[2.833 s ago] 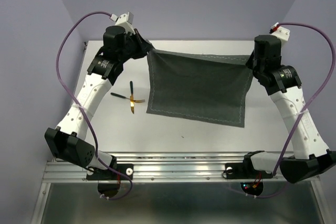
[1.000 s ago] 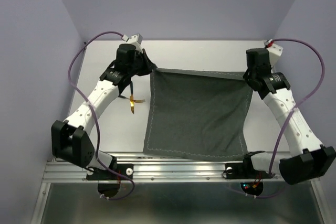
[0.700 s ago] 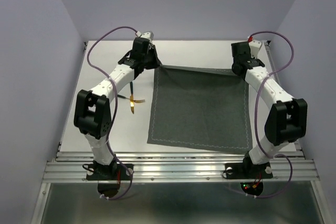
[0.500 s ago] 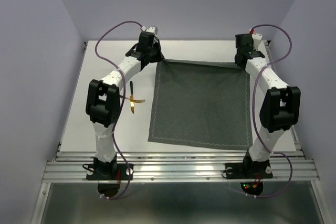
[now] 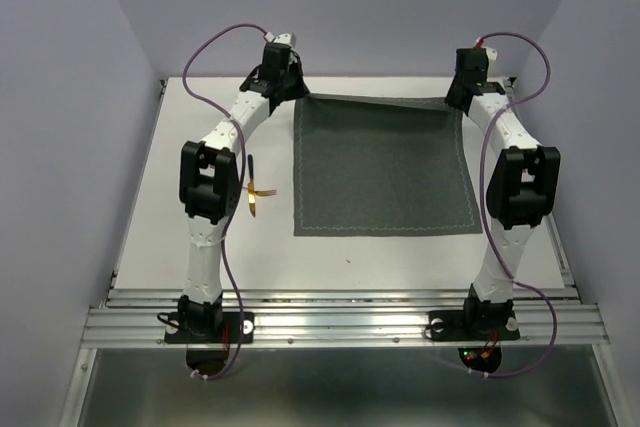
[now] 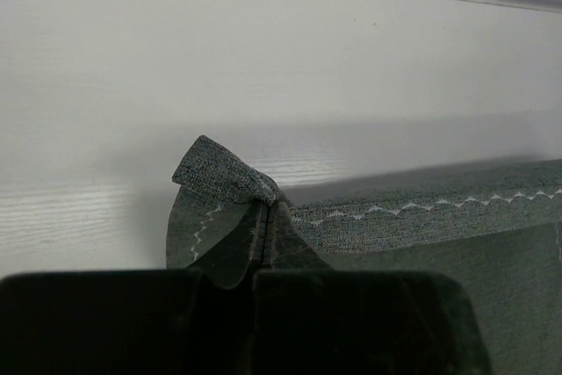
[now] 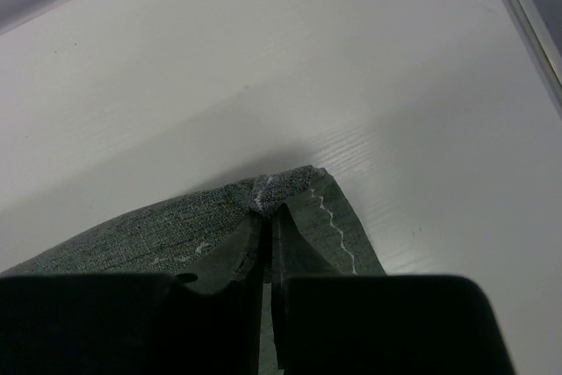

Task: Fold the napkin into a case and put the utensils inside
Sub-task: Fold and flatten the napkin at the center of the board.

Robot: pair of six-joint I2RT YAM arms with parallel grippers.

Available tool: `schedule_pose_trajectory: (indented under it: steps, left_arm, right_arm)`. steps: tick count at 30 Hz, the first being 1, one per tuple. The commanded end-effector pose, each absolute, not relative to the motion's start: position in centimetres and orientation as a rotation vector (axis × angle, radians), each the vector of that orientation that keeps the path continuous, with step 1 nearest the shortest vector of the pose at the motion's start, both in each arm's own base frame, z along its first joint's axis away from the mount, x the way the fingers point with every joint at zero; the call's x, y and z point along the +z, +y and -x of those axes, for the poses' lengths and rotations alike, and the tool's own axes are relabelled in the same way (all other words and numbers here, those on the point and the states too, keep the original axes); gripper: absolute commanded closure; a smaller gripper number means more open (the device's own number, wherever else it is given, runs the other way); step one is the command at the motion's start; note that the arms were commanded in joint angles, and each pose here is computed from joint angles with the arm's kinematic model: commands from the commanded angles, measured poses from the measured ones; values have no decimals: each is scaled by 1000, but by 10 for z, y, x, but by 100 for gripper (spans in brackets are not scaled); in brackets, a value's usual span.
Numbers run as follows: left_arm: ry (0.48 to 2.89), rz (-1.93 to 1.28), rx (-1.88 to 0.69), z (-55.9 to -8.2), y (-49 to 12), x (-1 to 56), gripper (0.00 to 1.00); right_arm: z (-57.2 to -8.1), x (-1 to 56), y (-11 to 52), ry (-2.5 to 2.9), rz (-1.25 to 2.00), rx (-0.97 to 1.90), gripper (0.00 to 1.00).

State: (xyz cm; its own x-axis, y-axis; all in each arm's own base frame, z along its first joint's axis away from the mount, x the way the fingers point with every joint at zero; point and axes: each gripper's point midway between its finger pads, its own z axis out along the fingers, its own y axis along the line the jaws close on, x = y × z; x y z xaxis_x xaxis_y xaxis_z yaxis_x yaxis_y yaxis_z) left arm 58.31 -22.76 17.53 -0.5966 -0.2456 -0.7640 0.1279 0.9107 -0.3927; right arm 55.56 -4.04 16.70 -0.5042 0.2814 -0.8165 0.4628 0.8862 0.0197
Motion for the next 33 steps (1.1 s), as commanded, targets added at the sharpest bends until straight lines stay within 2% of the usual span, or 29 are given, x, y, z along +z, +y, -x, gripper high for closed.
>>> schedule_pose_trajectory:
  steps: [1,10,12,14,17,19,20,22,23,24,26,33]
  left_arm:
    - [2100,133,-387,-600,-182,201,100]
    - [2149,120,-419,-561,-181,210,100]
    - [2138,119,-440,-547,-180,224,100]
    - [2170,129,-437,-530,-179,214,100]
    - [2151,121,-463,-498,-183,230,100]
    - [2190,110,-474,-478,-187,215,100]
    - [2163,102,-503,-467,-191,228,100]
    - [2206,122,-526,-445,-192,209,100]
    - [2159,125,-577,-436,-197,225,100]
    - [2196,128,-582,-423,-197,207,100]
    - [2181,102,-607,-405,-205,214,100]
    - [2231,96,-601,-356,-211,187,100]
  right_arm:
    - [-562,193,-68,2059,-577,-270,99]
    - [-510,173,-65,2147,-669,-170,99]
    - [-495,184,-67,2134,-680,-162,99]
    - [-475,185,-66,2144,-676,-163,99]
    - [-447,175,-68,2184,-686,-173,99]
    - [-430,183,-71,2166,-707,-175,99]
    - [-414,180,-70,2171,-716,-178,99]
    - [-398,175,-71,2171,-750,-169,99]
    - [-384,160,-69,2206,-757,-171,99]
    - [-377,165,-66,2192,-758,-148,99]
    - [-359,151,-62,2232,-770,-146,99]
    - [-320,138,-53,2289,-800,-124,99]
